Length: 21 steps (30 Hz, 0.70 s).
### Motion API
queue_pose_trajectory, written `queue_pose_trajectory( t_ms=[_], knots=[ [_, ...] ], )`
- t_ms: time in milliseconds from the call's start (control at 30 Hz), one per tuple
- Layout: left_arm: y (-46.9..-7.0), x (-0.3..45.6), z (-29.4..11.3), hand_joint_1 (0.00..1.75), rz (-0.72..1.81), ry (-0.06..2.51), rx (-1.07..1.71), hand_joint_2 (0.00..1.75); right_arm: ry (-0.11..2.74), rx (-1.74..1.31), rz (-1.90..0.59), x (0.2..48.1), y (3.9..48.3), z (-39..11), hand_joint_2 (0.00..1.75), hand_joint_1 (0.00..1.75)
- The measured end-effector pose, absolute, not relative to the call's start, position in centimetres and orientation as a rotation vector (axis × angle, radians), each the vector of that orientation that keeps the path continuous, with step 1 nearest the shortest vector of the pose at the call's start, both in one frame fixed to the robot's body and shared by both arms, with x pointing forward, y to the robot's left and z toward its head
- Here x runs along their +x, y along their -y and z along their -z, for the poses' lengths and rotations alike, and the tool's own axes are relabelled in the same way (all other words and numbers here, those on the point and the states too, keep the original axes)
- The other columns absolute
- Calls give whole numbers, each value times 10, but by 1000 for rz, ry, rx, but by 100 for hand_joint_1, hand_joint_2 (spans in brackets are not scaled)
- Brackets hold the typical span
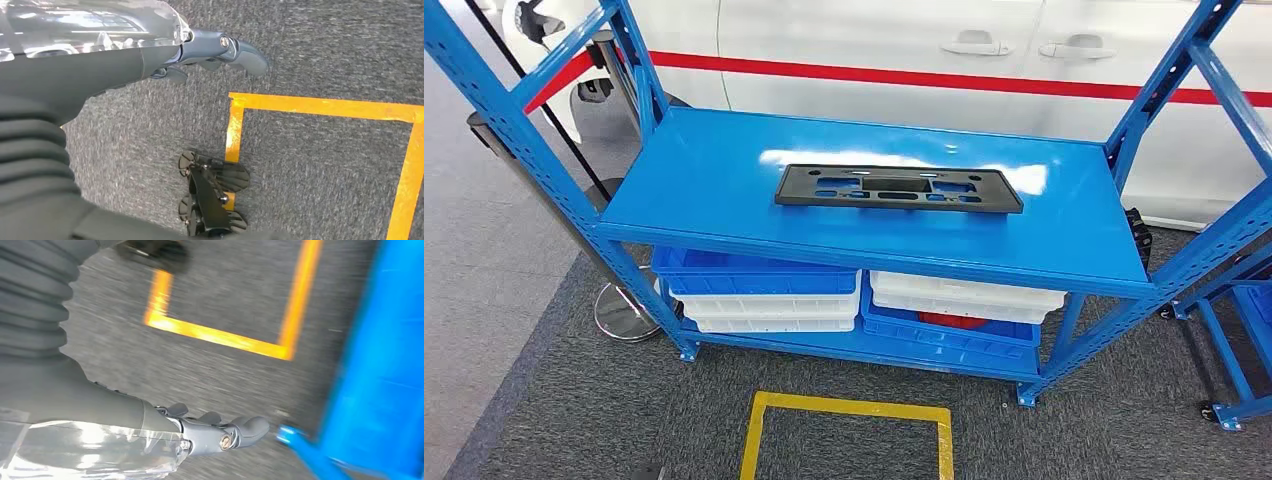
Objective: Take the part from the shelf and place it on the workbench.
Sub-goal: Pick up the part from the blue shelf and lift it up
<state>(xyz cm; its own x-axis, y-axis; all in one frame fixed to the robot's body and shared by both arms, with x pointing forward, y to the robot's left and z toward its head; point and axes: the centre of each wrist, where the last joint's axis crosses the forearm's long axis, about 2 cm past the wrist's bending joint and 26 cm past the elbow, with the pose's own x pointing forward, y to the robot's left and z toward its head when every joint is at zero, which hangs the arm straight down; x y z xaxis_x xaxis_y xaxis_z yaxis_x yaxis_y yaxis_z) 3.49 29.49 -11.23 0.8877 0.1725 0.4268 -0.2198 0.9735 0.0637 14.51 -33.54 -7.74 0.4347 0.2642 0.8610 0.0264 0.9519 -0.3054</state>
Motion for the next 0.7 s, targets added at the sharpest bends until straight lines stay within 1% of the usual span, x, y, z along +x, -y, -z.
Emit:
queue_pose_trajectory(
  t_ms=[67, 367, 700],
  knots=[
    [-294, 35, 112, 0, -200, 434, 110, 0, 1159, -296, -151, 152, 335, 73, 175, 0],
    [-290, 39, 112, 0, -160, 445, 102, 0, 1554, -328, -157, 205, 329, 25, 175, 0],
    [-287, 42, 112, 0, -126, 453, 97, 0, 1928, -378, -157, 232, 330, -47, 175, 0]
  ],
)
